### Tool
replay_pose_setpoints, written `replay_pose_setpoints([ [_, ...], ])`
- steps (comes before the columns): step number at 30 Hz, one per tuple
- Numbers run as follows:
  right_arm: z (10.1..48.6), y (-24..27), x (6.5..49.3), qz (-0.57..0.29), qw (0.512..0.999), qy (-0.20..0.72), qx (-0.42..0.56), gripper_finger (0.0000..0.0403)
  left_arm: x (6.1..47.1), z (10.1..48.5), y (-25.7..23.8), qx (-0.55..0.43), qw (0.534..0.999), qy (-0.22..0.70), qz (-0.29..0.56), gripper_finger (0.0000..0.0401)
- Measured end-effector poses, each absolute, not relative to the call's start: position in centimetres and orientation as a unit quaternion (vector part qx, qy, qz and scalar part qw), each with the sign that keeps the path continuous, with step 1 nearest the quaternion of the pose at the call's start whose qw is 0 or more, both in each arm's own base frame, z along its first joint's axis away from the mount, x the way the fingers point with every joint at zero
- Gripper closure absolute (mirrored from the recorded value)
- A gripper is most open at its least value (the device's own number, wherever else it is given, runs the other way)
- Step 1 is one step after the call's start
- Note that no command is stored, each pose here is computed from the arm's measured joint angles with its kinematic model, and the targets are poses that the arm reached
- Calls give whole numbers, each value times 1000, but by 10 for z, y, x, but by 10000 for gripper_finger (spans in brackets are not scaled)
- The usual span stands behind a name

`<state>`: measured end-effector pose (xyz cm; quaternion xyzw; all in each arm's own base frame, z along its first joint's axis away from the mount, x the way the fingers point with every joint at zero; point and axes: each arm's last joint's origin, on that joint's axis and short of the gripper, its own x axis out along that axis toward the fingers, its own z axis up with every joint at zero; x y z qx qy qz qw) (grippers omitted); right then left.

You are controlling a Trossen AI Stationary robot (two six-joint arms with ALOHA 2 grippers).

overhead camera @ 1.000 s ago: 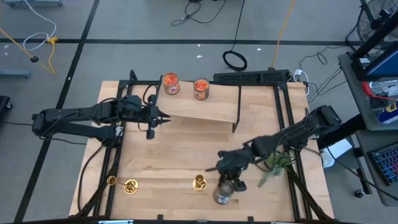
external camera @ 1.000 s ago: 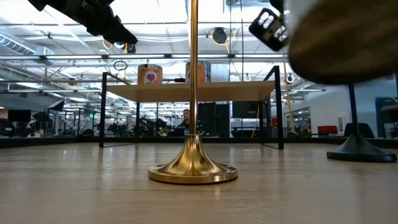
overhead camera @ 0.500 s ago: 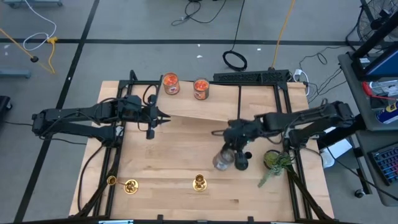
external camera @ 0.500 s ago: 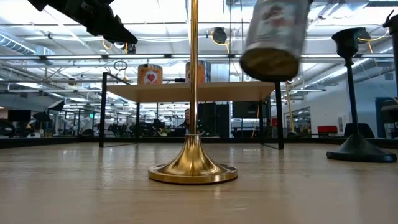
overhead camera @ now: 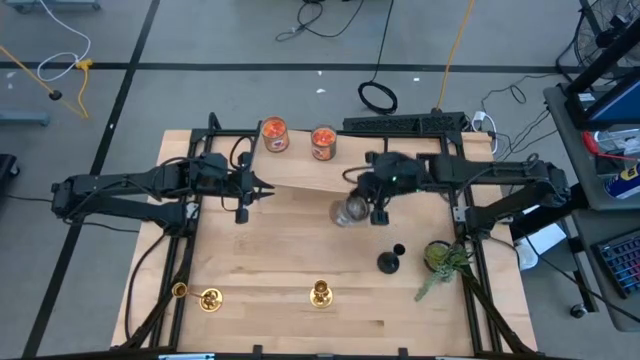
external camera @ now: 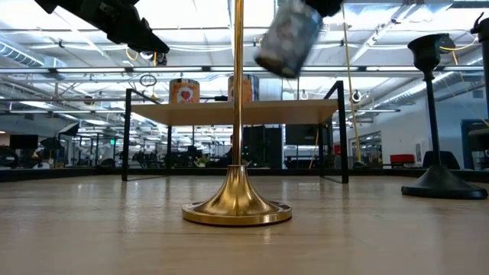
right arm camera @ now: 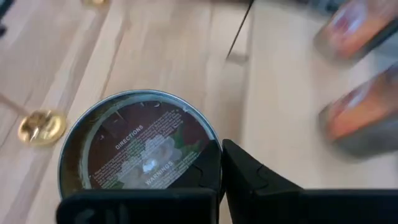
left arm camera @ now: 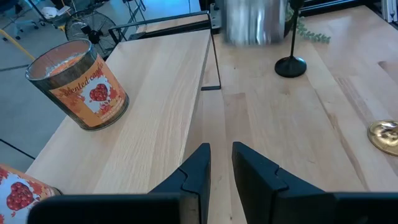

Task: Pick & Place candle stick holders
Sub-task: Put the red scented candle on the shelf

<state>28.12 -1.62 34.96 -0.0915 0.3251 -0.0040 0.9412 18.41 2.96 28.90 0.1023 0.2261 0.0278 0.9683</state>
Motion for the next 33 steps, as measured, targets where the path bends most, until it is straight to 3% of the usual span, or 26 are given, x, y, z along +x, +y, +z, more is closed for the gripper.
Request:
replay_pose_setpoints([
  [7, 387, -41, 275, -110, 934, 300, -159, 402, 184, 289, 30, 103, 968, 226, 27, 327],
  [14, 375, -89, 269, -218, 900, 356, -128, 402, 184, 289, 30, 104, 968, 226, 27, 327],
  [24, 353, -137, 260, -260, 871, 414, -47, 403, 184, 289, 30, 102, 968, 228, 27, 327],
  [33, 349, -147, 250, -257, 861, 438, -23, 390, 184, 289, 30, 102, 968, 229, 27, 327],
])
